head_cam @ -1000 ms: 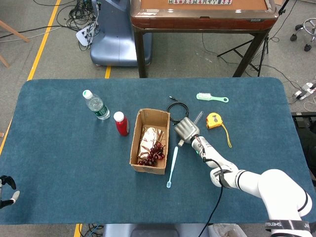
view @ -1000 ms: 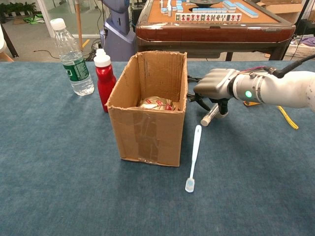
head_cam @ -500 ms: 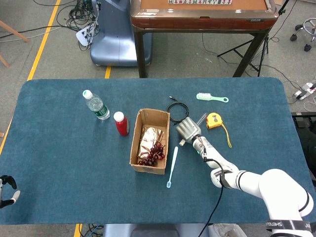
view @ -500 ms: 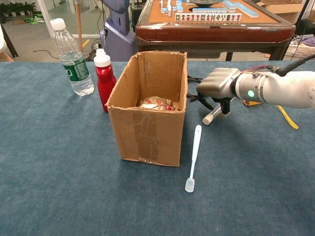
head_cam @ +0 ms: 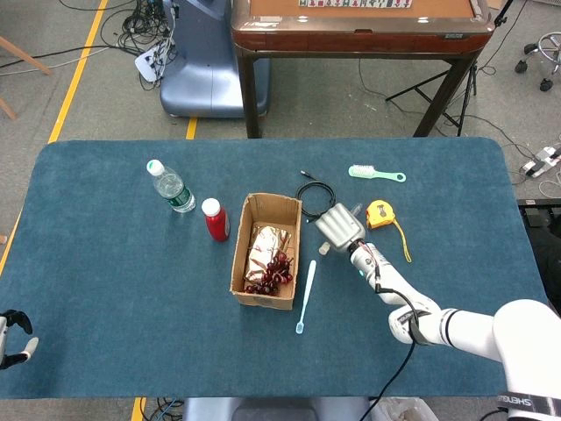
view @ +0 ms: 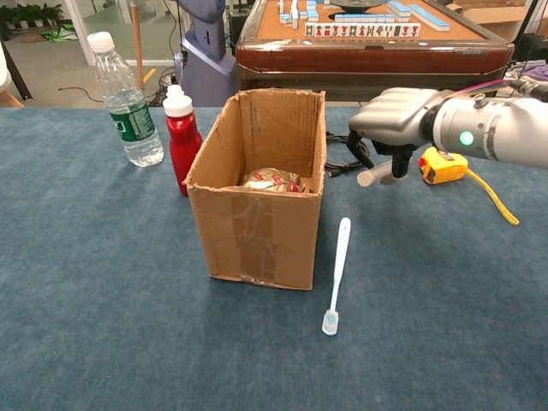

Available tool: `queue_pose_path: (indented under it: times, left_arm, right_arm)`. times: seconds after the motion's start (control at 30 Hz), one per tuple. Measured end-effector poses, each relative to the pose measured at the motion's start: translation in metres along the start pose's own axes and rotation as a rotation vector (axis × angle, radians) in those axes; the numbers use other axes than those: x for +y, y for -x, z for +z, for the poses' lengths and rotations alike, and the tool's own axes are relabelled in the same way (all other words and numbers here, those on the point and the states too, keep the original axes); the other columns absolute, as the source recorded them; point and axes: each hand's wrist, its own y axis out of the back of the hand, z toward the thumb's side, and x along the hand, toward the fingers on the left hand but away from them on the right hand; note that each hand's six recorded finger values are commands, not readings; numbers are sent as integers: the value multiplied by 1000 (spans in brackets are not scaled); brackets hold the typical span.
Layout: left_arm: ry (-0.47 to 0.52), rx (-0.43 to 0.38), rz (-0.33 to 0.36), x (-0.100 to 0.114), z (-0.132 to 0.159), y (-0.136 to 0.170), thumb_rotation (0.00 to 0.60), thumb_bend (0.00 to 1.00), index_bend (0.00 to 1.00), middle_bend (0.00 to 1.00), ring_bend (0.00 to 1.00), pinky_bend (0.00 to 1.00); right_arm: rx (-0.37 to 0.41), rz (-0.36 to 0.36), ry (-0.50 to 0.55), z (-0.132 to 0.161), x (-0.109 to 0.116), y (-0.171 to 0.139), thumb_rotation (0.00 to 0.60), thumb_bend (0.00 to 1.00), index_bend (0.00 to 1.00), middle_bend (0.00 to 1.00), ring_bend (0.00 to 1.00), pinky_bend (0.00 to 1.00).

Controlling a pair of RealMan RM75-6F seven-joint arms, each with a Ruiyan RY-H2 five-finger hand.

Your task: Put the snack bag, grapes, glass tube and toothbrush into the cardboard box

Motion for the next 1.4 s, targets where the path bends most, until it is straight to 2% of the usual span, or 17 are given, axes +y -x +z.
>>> queue_pose_path:
  times: [0.4, 0.87, 1.4]
  left_arm:
    - [-3, -9, 1, -1, 3, -1, 600, 279, 561, 456, 368, 650]
    - [-2, -6, -3, -2, 1, -2, 600, 279, 559, 456, 368, 650]
    - [-1, -11, 2, -1, 3, -1, 600, 279, 559, 456, 368, 650]
  right_arm:
    - [-32, -94, 51, -17, 30, -35, 600, 365, 716, 1000, 1000, 1000]
    - [-27, -173, 88, -20, 57, -57, 600, 365, 723, 1000, 1000, 1000]
    - [-29, -324, 86, -19, 118, -97, 600, 365, 723, 1000, 1000, 1000]
